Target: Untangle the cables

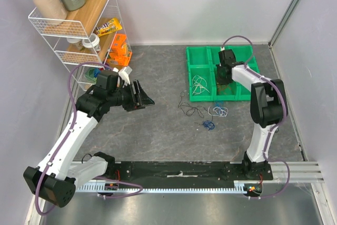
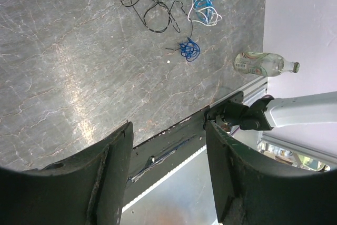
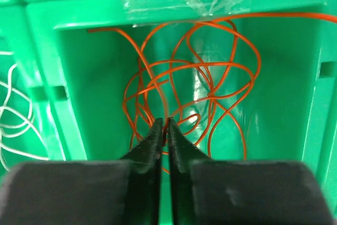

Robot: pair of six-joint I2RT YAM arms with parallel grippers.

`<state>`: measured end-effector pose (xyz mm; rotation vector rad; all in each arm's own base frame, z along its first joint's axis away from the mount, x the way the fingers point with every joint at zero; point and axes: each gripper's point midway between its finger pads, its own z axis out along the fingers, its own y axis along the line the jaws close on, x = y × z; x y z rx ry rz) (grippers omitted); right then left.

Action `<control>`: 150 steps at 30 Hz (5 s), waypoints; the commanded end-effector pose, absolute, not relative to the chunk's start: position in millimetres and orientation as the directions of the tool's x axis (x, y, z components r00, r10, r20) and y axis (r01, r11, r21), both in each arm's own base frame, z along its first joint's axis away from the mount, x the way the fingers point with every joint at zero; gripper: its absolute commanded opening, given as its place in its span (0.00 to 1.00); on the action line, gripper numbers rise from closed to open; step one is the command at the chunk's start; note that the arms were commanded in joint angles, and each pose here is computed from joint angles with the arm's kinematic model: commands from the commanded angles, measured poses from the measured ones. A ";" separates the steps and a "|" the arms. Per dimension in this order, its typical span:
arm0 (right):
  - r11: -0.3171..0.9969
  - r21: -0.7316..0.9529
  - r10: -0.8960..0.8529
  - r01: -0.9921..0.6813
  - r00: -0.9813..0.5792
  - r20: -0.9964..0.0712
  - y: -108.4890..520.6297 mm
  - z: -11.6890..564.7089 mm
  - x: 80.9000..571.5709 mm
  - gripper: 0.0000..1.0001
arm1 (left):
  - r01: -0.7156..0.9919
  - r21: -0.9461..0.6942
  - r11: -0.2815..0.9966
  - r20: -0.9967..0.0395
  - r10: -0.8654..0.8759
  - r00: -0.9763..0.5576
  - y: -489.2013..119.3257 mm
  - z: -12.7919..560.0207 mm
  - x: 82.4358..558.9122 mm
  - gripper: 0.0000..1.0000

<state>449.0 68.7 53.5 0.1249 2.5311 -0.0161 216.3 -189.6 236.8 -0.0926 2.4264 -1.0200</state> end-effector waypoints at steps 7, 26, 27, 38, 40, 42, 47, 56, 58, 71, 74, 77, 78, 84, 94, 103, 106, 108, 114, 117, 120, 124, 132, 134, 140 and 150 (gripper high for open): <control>0.983 -0.137 0.017 0.125 -0.798 -0.602 46.9 162.5 420.5 0.69 | 0.124 -0.716 0.687 -0.413 -0.274 -0.869 -193.4 238.5 218.1 0.69; 0.951 0.108 -0.229 -0.291 -0.892 -0.391 156.1 40.6 232.7 0.61 | 0.146 -0.751 0.644 -0.320 -0.162 -0.933 -256.3 206.1 216.7 0.70; 0.942 0.136 -0.235 -0.306 -0.895 -0.380 161.8 37.0 227.1 0.57 | 0.147 -0.752 0.643 -0.321 -0.162 -0.933 -256.4 207.1 216.8 0.70; 0.870 0.234 -0.299 -0.434 -0.841 -0.451 201.1 73.0 220.3 0.00 | 0.149 -0.760 0.633 -0.307 -0.147 -0.940 -263.8 205.1 217.0 0.69; 0.822 0.300 -0.298 -0.485 -0.814 -0.499 216.3 100.7 217.1 0.00 | 0.178 -0.778 0.603 -0.312 -0.124 -0.942 -269.8 208.5 215.0 0.69; 0.758 0.367 -0.285 -0.539 -0.780 -0.557 231.4 134.2 213.6 0.00 | 0.212 -0.795 0.568 -0.325 -0.105 -0.940 -276.1 213.8 213.6 0.66; 0.610 0.495 -0.257 -0.620 -0.745 -0.616 265.7 192.3 209.7 0.00 | 0.323 -0.835 0.446 -0.386 -0.056 -0.921 -293.3 237.0 205.8 0.66; 0.389 0.634 -0.199 -0.668 -0.733 -0.651 307.7 247.1 207.6 0.00 | 0.420 -0.822 0.384 -0.463 -0.022 -0.886 -300.8 255.4 195.8 0.68; 0.380 0.642 -0.191 -0.666 -0.735 -0.651 310.0 250.7 208.5 0.00 | 0.406 -0.819 0.405 -0.451 -0.018 -0.892 -298.0 249.4 194.9 0.54; 0.371 0.657 -0.135 -0.656 -0.738 -0.661 310.1 262.8 207.8 0.00 | 0.332 -0.728 0.600 -0.425 -0.015 -0.905 -275.1 216.0 202.5 0.44; 0.415 0.634 -0.118 -0.652 -0.730 -0.673 305.9 262.1 213.7 0.00 | 0.289 -0.659 0.695 -0.445 -0.050 -0.894 -259.5 210.1 213.8 0.22; 0.515 0.579 -0.093 -0.632 -0.713 -0.695 294.3 262.5 226.7 0.00 | 0.273 -0.604 0.748 -0.469 -0.057 -0.881 -244.6 207.4 214.9 0.05; 0.543 0.558 -0.086 -0.627 -0.703 -0.706 290.3 263.5 230.8 0.00 | 0.274 -0.592 0.758 -0.481 -0.060 -0.875 -240.6 207.6 214.2 0.02; 0.615 0.472 -0.114 -0.632 -0.663 -0.740 277.0 269.2 240.6 0.00 | 0.291 -0.571 0.767 -0.575 -0.121 -0.809 -221.7 223.7 212.1 0.02; 0.482 0.552 -0.146 -0.680 -0.684 -0.715 302.8 272.7 221.3 0.00 | 0.505 -0.737 0.449 -0.593 -0.069 -0.803 -274.0 280.9 193.5 0.71; 0.436 0.562 -0.165 -0.703 -0.676 -0.718 311.4 275.2 206.0 0.00 | 0.420 -0.726 0.545 -0.559 -0.112 -0.821 -270.0 262.9 211.2 0.55; 0.421 0.560 -0.170 -0.714 -0.668 -0.724 312.5 276.4 200.5 0.00 | 0.392 -0.710 0.586 -0.556 -0.125 -0.821 -264.2 257.3 214.6 0.47; 0.411 0.565 -0.170 -0.715 -0.669 -0.723 313.4 277.0 197.4 0.00 | 0.385 -0.692 0.610 -0.570 -0.135 -0.810 -259.4 255.9 218.0 0.41; 0.472 0.533 -0.161 -0.702 -0.663 -0.731 306.1 272.9 201.2 0.02 | 0.339 -0.630 0.699 -0.580 -0.134 -0.803 -243.6 247.8 223.1 0.02; 0.700 0.412 -0.095 -0.584 -0.647 -0.757 272.3 265.0 232.5 0.02 | 0.315 -0.575 0.755 -0.607 -0.136 -0.783 -225.8 243.3 221.9 0.02; 0.826 0.315 -0.053 -0.468 -0.621 -0.782 242.4 264.9 251.2 0.00 | 0.326 -0.548 0.770 -0.652 -0.149 -0.744 -212.7 247.8 217.0 0.02; 0.915 0.209 -0.060 -0.346 -0.628 -0.776 209.6 251.1 258.2 0.02 | 0.302 -0.512 0.804 -0.693 -0.179 -0.698 -193.6 254.2 214.0 0.02; 0.974 0.006 -0.151 -0.228 -0.663 -0.733 165.5 220.8 259.7 0.16 | 0.257 -0.453 0.854 -0.756 -0.215 -0.618 -164.8 279.1 212.6 0.02; 0.939 0.066 -0.179 -0.336 -0.647 -0.741 186.7 223.7 256.8 0.21 | 0.280 -0.448 0.849 -0.762 -0.199 -0.616 -166.3 282.2 210.7 0.02; 0.845 0.186 -0.185 -0.501 -0.601 -0.778 227.7 235.3 252.3 0.23 | 0.302 -0.458 0.836 -0.750 -0.181 -0.636 -170.9 284.1 205.5 0.02; 0.406 0.335 -0.188 -0.850 -0.437 -0.880 332.0 256.2 220.9 0.82 | 0.286 -0.591 0.754 -0.636 -0.218 -0.740 -202.4 291.1 202.6 0.02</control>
